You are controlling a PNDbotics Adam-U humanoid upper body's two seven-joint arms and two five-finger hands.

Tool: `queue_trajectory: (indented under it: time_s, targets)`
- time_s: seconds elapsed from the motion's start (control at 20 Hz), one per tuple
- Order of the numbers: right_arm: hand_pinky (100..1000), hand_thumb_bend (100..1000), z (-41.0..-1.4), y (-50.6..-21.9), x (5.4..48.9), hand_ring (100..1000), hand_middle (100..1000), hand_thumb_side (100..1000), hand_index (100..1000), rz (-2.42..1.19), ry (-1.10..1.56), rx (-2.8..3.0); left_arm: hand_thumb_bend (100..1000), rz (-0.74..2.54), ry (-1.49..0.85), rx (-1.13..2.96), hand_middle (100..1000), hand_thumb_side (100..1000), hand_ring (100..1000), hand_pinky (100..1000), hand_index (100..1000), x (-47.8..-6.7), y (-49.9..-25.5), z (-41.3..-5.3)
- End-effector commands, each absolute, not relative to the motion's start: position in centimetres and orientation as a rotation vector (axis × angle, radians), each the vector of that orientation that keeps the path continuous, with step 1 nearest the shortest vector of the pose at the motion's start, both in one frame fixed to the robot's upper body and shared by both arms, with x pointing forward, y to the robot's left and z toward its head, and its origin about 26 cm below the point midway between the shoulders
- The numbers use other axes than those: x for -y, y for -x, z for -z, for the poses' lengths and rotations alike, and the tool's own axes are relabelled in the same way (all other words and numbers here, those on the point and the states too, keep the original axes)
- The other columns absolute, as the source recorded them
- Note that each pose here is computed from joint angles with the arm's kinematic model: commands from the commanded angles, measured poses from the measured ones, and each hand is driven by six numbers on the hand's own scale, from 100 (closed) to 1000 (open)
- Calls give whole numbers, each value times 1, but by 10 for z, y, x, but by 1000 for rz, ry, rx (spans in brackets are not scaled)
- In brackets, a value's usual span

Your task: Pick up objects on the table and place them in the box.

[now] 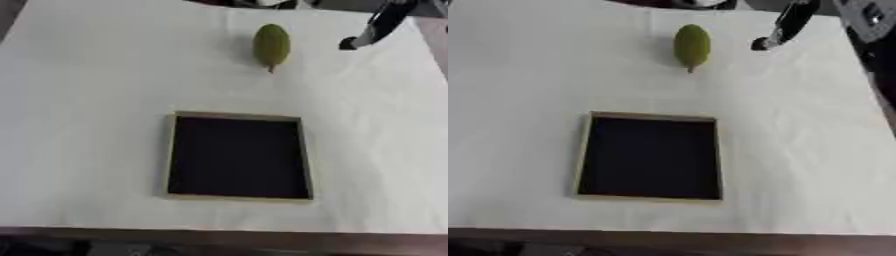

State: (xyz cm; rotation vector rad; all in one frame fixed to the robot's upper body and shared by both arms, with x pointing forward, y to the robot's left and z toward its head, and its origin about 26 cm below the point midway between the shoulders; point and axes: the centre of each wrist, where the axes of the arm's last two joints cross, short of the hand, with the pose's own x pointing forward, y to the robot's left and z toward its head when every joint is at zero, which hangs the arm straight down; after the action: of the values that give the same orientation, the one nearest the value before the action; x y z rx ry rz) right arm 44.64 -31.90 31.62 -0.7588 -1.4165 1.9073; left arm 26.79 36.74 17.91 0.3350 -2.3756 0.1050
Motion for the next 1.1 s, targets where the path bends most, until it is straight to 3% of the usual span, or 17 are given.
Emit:
queue_trajectory:
  time_s: [0.05,1.1]
  targets:
    - [911,426,-325,-450,317,1000,846,100,885,-1904,793,1419,100,-78,-333,2411,732,605,698,697,750,-367,-266,-189]
    - [920,383,-314,-481,306,1000,875,100,896,-1707,917,1524,100,-77,-290,2442,737,609,701,698,751,-360,-271,-193]
